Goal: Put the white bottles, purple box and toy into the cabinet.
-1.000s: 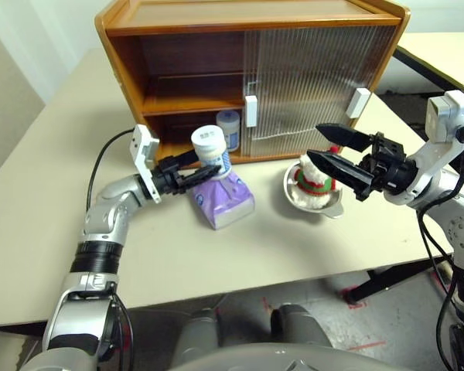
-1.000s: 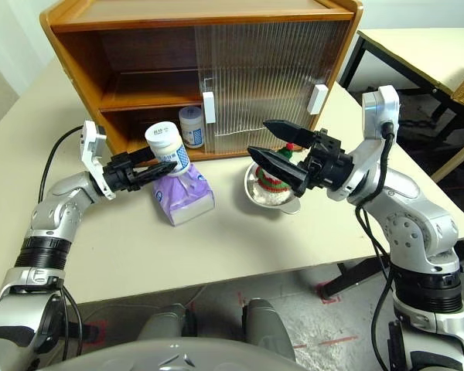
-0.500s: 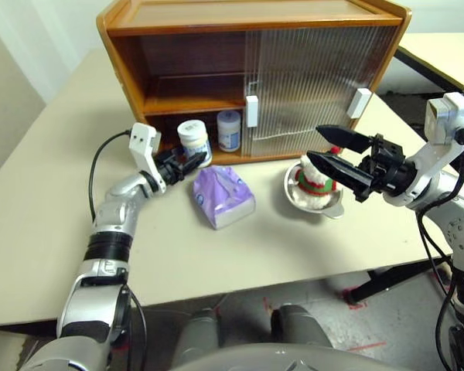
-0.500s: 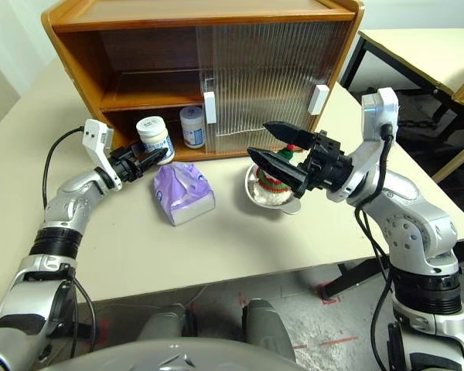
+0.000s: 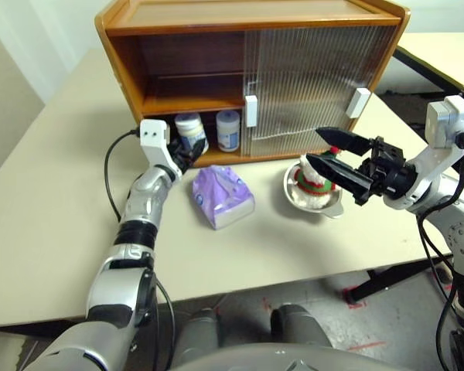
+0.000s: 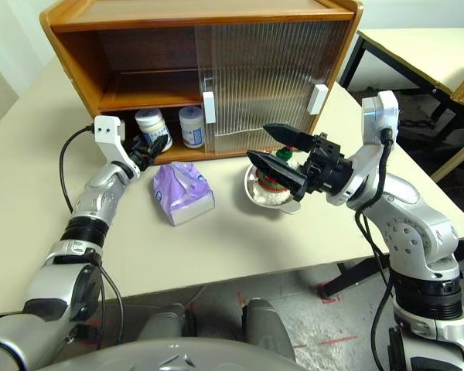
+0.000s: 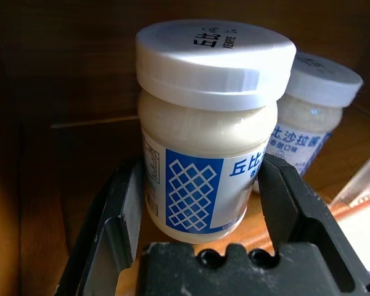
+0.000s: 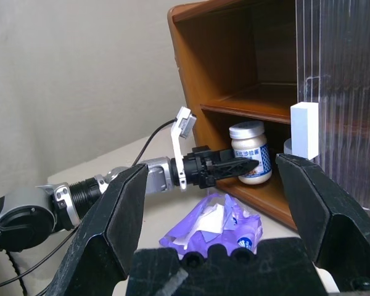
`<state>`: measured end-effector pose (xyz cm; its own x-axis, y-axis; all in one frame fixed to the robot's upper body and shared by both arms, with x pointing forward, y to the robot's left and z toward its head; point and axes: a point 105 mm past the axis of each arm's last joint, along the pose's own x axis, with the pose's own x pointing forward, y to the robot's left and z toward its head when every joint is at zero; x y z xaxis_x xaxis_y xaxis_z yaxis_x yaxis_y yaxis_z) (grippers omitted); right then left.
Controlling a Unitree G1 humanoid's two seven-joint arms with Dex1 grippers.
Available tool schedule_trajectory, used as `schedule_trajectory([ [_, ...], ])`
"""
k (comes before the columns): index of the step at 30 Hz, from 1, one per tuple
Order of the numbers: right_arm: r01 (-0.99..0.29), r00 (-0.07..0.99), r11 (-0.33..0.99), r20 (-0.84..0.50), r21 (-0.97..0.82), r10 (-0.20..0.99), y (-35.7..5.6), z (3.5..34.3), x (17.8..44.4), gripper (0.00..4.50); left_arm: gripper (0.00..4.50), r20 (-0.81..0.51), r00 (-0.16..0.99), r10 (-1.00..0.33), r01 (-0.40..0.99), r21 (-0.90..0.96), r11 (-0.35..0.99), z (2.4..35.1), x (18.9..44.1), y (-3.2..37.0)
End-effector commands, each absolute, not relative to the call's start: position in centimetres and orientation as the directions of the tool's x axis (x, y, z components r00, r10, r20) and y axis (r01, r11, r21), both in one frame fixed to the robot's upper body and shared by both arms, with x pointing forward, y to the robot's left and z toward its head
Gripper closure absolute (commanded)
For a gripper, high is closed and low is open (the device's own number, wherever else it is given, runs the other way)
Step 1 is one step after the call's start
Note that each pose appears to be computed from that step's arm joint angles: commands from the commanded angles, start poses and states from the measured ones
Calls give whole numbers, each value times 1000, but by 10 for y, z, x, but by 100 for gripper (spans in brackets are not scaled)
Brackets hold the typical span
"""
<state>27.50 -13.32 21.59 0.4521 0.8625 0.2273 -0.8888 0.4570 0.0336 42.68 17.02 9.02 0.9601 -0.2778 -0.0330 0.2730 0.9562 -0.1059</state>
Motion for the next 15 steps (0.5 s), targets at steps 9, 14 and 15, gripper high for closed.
schedule_trajectory([
  [9,-884,458,468,243,19,855,-135,218,273,0,143,-12,990,-141,140,-67,988,94,444,165],
  [14,-883,459,469,243,19,854,-135,218,273,0,143,-19,994,-108,106,-78,991,93,449,157],
  [15,-882,460,470,244,18,854,-135,218,273,0,143,-23,995,-95,93,-86,992,92,449,156],
])
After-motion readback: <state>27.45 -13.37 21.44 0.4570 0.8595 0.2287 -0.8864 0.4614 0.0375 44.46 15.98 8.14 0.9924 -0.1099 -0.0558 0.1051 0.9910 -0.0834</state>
